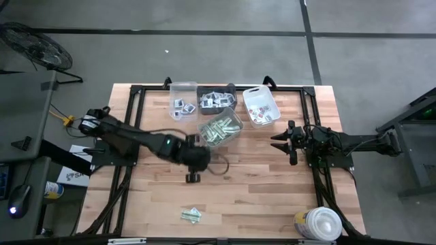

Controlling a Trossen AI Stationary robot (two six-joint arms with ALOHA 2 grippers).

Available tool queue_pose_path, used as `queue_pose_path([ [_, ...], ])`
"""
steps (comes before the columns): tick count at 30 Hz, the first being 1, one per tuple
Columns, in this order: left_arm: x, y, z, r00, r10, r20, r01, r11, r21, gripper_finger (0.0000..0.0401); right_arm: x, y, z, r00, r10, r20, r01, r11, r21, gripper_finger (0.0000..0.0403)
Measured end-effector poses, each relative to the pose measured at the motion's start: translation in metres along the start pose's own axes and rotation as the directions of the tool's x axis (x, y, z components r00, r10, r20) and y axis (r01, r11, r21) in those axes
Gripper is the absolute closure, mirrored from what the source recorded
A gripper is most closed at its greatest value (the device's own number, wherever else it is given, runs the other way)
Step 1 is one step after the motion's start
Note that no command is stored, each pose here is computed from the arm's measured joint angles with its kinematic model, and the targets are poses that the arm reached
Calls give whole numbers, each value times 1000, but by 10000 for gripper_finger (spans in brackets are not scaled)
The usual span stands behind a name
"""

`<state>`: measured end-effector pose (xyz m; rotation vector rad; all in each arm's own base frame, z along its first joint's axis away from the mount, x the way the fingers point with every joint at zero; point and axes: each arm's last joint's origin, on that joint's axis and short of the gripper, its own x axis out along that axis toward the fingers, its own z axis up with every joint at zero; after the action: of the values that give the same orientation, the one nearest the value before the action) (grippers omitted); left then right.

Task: Pick & Place First Aid Supplies
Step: Put the bandage pack into the gray bin

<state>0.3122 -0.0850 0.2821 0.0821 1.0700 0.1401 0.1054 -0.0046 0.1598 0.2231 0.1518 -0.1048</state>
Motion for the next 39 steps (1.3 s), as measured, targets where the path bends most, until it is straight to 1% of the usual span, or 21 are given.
queue_pose_path([
  [4, 1, -21, -15, 998, -45, -36, 45, 999, 3, 261, 0, 0, 0, 1000, 0, 0, 0, 1000, 0, 263],
  [7, 6, -34, -26, 992, -117, -43, 115, 992, -60, 261, 0, 0, 0, 1000, 0, 0, 0, 1000, 0, 263],
  [9, 12, -42, -39, 983, -175, -53, 168, 980, -110, 261, 0, 0, 0, 1000, 0, 0, 0, 1000, 0, 263],
  [11, 19, -50, -47, 967, -255, -9, 250, 954, -166, 261, 0, 0, 0, 1000, 0, 0, 0, 1000, 0, 263],
  [14, 31, -58, -63, 920, -388, 48, 390, 903, -177, 261, 0, 0, 0, 1000, 0, 0, 0, 1000, 0, 263],
  [16, 42, -63, -73, 880, -469, 75, 474, 862, -181, 261, 0, 0, 0, 1000, 0, -1, 0, 1000, 0, 263],
  [19, 55, -65, -90, 822, -567, 53, 568, 809, -154, 261, 0, 0, 0, 1000, 0, -1, 0, 1000, 0, 263],
  [21, 62, -65, -102, 788, -616, 8, 611, 779, -143, 261, 0, 0, 0, 1000, 0, -1, 0, 1000, 0, 263],
  [25, 70, -62, -119, 752, -655, -78, 649, 756, -87, 261, 0, 0, 0, 1000, 0, -1, 0, 1000, 0, 263],
  [28, 71, -62, -123, 717, -689, -108, 691, 723, -24, 261, 0, 0, 0, 1000, 0, 0, 0, 1000, 0, 263],
  [30, 70, -63, -123, 702, -703, -115, 709, 704, 23, 261, 0, 0, 0, 1000, 0, 0, 0, 1000, 0, 263],
  [34, 70, -63, -123, 699, -706, -117, 715, 694, 86, 261, 0, 0, 0, 1000, 0, 0, 0, 1000, 0, 263],
  [39, 77, -65, -125, 700, -701, -134, 712, 698, 72, 261, 0, 0, 0, 1000, 0, 0, 0, 1000, 0, 263],
])
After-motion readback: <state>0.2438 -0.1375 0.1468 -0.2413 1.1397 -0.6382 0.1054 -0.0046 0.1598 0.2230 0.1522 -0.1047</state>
